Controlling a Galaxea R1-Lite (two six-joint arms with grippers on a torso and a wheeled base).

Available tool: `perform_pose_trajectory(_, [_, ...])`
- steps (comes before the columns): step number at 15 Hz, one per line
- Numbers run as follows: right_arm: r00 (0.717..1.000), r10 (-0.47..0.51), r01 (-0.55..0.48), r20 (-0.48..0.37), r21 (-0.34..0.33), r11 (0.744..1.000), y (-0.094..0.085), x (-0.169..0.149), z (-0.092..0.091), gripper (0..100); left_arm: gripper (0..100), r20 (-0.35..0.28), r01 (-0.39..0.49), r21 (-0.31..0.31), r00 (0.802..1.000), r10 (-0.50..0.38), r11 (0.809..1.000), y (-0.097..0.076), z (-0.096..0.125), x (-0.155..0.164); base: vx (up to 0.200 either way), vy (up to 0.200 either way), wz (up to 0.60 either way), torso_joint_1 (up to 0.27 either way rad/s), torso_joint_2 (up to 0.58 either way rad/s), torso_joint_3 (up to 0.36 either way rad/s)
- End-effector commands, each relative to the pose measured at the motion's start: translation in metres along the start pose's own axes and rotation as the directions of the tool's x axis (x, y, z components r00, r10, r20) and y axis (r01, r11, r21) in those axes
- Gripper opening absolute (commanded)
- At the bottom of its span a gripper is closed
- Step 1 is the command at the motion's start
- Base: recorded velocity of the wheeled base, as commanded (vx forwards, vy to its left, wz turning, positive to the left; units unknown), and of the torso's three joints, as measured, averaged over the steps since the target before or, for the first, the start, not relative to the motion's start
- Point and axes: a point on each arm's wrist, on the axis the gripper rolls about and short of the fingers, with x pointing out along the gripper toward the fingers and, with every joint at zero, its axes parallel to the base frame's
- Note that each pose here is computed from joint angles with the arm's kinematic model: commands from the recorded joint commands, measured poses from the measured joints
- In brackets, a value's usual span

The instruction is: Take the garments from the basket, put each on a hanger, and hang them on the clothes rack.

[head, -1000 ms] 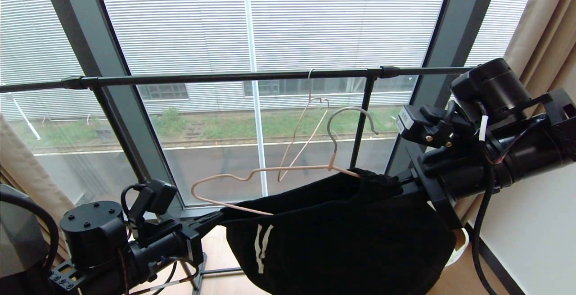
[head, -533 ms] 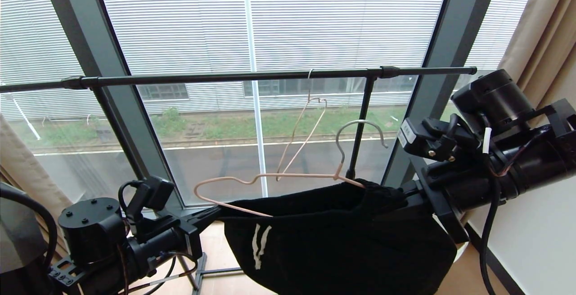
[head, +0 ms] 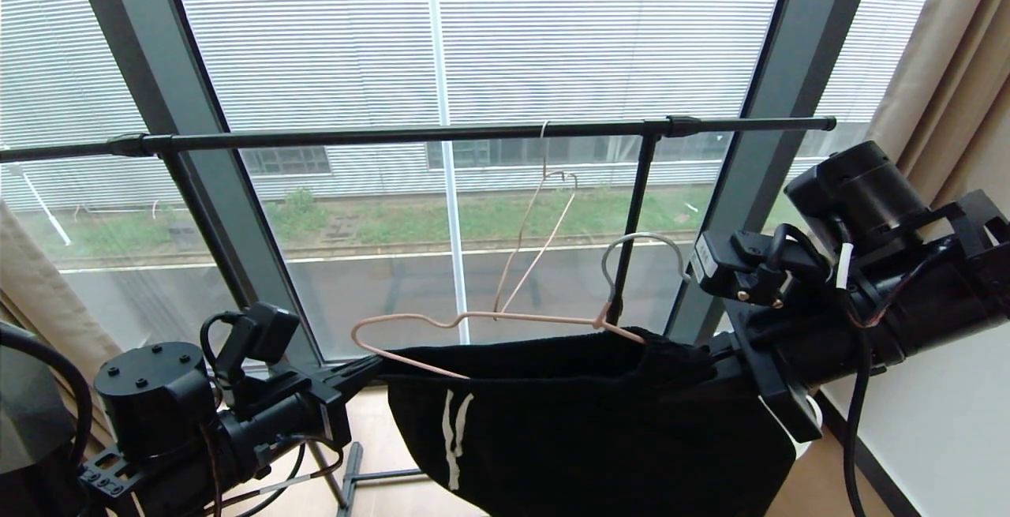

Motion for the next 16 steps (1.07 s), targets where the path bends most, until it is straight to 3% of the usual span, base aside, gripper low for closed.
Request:
perform_pose_trajectory(1, [1.000,0.004,-0.004,-0.011,0.006,1.000,-0.001,0.003,-0.002,0,0,0.005,-0.001,0.002,1.000,0.001,1.000,0.000,0.001,-0.001,0.000,0.000,0.00,0.000,0.00,0.000])
perform_pose_trajectory(16, [0.988,-0.042,0.045,-0.152,0.019,0.999,-0.003,0.022,-0.015,0,0,0.026,-0.015,0.004,1.000,0.015,1.000,0.004,0.005,-0.001,0.000,0.000,0.00,0.000,0.00,0.000])
